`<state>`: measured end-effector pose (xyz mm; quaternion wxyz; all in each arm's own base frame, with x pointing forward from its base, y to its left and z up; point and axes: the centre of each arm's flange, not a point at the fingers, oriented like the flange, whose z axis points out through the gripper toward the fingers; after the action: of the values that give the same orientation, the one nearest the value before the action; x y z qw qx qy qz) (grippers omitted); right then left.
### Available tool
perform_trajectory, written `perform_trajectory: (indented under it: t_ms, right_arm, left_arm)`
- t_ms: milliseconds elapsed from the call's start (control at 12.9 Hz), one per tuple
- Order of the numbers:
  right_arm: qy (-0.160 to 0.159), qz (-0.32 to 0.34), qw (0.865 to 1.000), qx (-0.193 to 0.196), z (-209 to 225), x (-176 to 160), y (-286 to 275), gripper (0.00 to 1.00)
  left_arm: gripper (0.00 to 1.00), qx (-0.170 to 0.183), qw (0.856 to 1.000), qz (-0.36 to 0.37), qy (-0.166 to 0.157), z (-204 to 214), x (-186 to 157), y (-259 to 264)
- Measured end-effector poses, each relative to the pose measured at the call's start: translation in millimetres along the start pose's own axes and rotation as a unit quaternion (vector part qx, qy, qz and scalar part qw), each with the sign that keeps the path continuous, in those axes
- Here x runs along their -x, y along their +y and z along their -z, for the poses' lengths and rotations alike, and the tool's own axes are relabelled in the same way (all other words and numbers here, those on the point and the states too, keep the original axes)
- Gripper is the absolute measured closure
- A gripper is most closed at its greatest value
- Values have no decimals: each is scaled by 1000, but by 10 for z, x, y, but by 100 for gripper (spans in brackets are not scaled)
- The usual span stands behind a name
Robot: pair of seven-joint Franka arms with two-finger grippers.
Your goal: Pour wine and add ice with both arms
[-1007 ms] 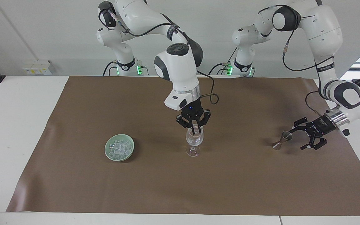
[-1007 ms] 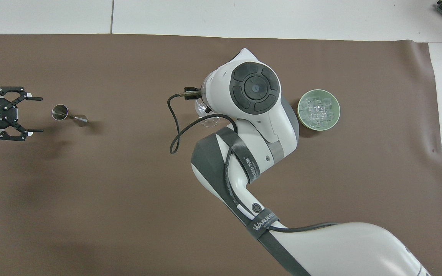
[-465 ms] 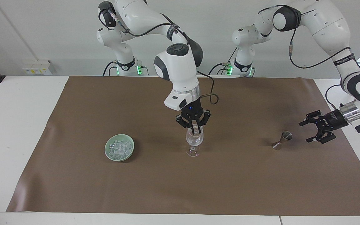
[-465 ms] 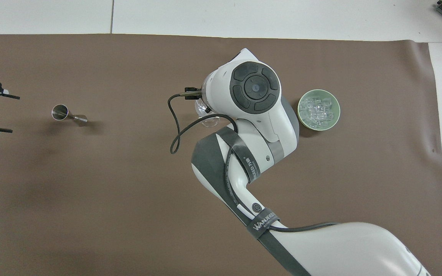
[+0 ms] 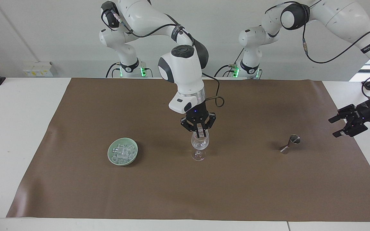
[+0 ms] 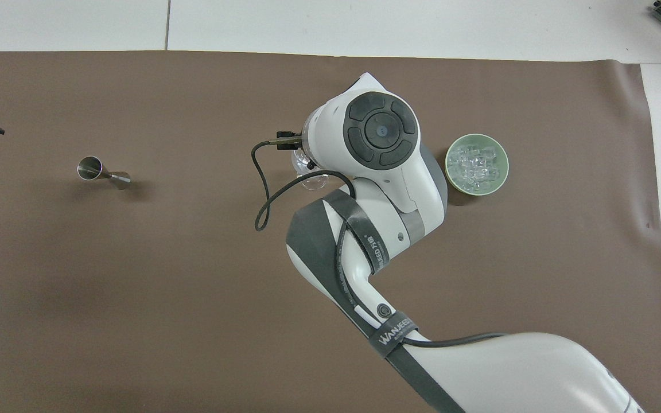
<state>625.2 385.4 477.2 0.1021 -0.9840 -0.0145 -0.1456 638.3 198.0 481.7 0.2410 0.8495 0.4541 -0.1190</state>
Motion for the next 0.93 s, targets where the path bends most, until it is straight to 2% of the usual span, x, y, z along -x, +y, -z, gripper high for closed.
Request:
perform_trajectory:
  t_ms: [155, 387, 930]
  right_arm:
    - [-1, 0, 1000, 1, -2, 2, 1, 77]
    - [-2, 0, 1000, 1, -4, 4, 2, 77]
    - [-2, 0, 1000, 1, 10, 1, 1, 68]
  left_arm:
    - [0, -9, 999, -40, 18, 248, 185, 70]
    - [0, -4, 997, -74, 34, 536, 466, 171]
    - [0, -9, 991, -118, 56, 757, 743, 249]
